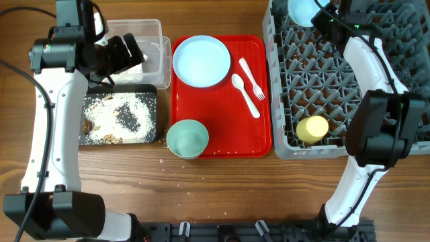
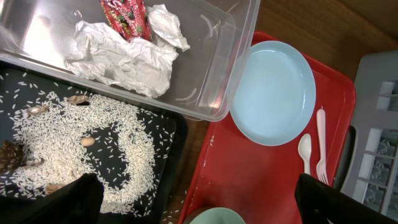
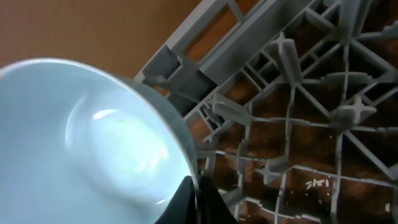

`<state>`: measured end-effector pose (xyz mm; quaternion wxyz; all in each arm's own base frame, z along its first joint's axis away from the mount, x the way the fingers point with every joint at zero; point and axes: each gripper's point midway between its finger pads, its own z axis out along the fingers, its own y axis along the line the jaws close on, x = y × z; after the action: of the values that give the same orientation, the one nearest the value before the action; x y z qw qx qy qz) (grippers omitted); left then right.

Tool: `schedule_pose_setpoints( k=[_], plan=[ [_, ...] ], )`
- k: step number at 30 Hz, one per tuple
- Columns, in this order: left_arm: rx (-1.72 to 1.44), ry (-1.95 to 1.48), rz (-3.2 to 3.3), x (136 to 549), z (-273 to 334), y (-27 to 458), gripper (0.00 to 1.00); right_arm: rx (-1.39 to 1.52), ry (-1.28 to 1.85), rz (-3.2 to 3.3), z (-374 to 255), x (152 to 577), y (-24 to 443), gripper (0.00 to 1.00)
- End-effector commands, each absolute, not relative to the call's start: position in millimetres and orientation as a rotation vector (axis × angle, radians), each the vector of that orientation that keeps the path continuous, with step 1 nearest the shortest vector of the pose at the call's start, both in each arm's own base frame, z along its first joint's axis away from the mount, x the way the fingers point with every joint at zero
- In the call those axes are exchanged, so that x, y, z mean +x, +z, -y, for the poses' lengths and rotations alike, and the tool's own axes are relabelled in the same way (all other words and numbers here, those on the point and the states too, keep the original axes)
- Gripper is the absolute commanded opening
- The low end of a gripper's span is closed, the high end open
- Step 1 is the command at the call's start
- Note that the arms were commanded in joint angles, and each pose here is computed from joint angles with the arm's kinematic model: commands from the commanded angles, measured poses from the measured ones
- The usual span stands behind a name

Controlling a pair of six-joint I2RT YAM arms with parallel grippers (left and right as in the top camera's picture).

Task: Sort waste into correct bins and load items into the dishwasher rack
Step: 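Place the light blue bowl in the back of the dish rack, then move the right gripper back over the red tray to the green bowl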

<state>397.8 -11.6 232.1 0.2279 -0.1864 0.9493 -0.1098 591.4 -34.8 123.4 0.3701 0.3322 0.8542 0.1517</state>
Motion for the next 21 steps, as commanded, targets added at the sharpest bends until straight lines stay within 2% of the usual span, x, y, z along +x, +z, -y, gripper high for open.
schedule_pose_setpoints(
  k=[1,5,9,10,12,15,18,21],
  plan=[
    [-0.524,-0.293,-2.594,399.1,8.2,238.2,1.00,0.796,0.405,-2.221,29.7,594.7,114.7,0.04],
    [-0.524,-0.293,-2.594,399.1,8.2,238.2,1.00,0.655,0.374,-2.215,27.1,590.1,147.2,0.04],
    [-0.524,-0.293,-2.594,399.1,8.2,238.2,1.00,0.647,0.027,-2.104,54.9,560.8,223.1,0.04],
    [-0.524,-0.293,-2.594,399.1,8.2,238.2,1.00,0.630,-0.105,-2.065,58.7,551.7,243.2,0.04],
    [-0.524,-0.293,-2.594,399.1,8.2,238.2,1.00,0.560,-0.625,-1.959,57.1,523.4,278.4,0.04],
    [-0.524,-0.293,-2.594,399.1,8.2,238.2,1.00,0.396,-1.040,-1.919,27.2,517.9,270.1,0.04],
    [-0.524,-0.293,-2.594,399.1,8.2,238.2,1.00,0.247,-1.254,-1.957,19.9,535.9,224.4,0.04],
    [-0.524,-0.293,-2.594,399.1,8.2,238.2,1.00,0.214,-1.281,-1.969,18.7,545.0,204.1,0.04]
  ],
)
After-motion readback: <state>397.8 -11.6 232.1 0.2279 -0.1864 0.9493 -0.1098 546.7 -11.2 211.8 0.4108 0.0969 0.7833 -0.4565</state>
